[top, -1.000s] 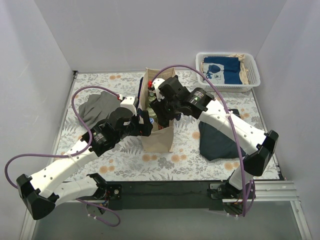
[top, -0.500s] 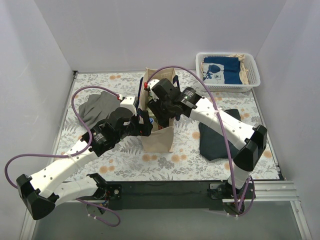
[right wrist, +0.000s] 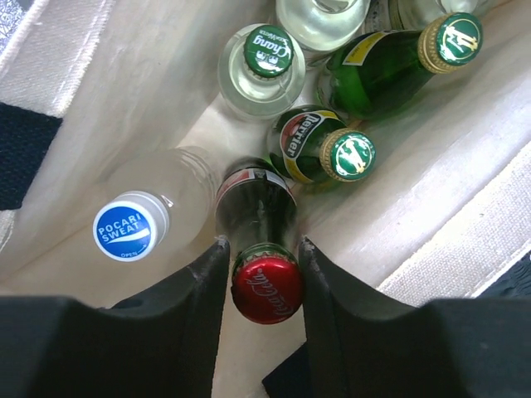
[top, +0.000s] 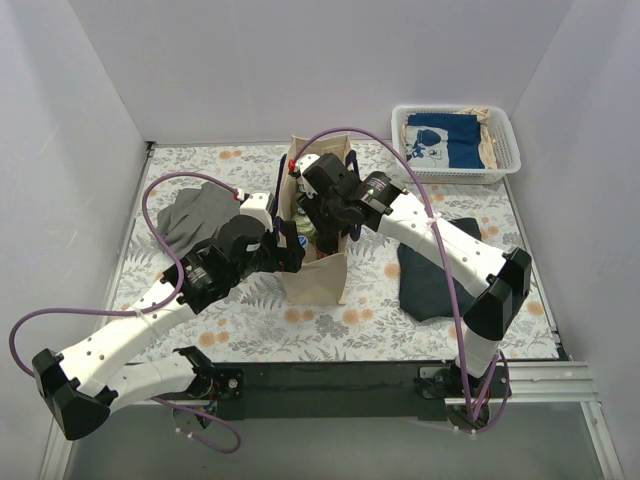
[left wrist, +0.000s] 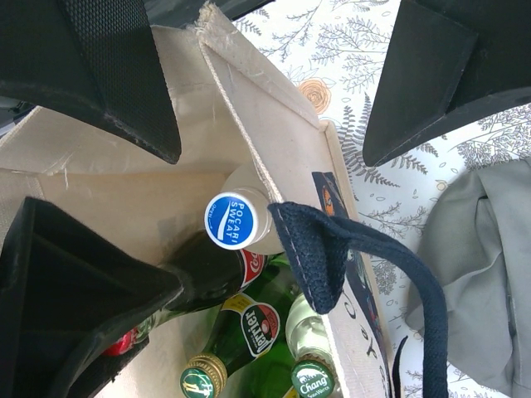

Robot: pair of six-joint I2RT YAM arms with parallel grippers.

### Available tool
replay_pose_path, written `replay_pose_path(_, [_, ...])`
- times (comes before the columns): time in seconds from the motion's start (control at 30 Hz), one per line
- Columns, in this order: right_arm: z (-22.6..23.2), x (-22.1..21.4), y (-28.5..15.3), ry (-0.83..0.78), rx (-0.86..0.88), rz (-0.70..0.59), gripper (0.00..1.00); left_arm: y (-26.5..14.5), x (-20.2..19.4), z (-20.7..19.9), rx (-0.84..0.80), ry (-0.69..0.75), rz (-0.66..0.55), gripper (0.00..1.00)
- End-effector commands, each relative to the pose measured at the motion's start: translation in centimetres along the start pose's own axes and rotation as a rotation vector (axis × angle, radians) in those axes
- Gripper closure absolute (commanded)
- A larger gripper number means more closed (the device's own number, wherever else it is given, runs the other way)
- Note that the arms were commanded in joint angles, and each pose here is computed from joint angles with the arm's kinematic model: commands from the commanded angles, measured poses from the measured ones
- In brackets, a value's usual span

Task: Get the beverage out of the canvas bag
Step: Take out the drink from the canvas bag.

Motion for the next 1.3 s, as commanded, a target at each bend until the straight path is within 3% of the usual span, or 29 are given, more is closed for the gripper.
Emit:
replay_pose_path(0.0, [-0.3,1.6,-1.4,0.026,0.004,-0.072,0.63,-0.3,-0.2,0.6,0.022,0.022,-0.005,0.10])
replay_pose_path(0.2, [-0.1,1.5,-1.4,0.030,0.023,-0.066,0.74,-0.3,-0.1,0.6,0.027,0.024,-0.009,0.09])
replay_pose_path(0.33, [-0.3,1.3,-1.2,0.035,0.024,-0.057,0.99,-0.2,-0.1,0.6,0.028,0.029,-0.005,0.09])
replay_pose_path(1.27, [-1.1,6.1,-7.3,0.045,0.033,-0.280,0.99,-0.2,0.6,0.1,0.013,0.026,-0.019,0.09])
Point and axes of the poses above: each gripper's point midway between its finger pads, its own y axis out along the fingers, its own z axis along the line the jaws close on, x = y × z, the point moved 3 cm from there along -y, back along the fingers, and after that the axes turned 2 degrees about y, right-handed, at the moved point
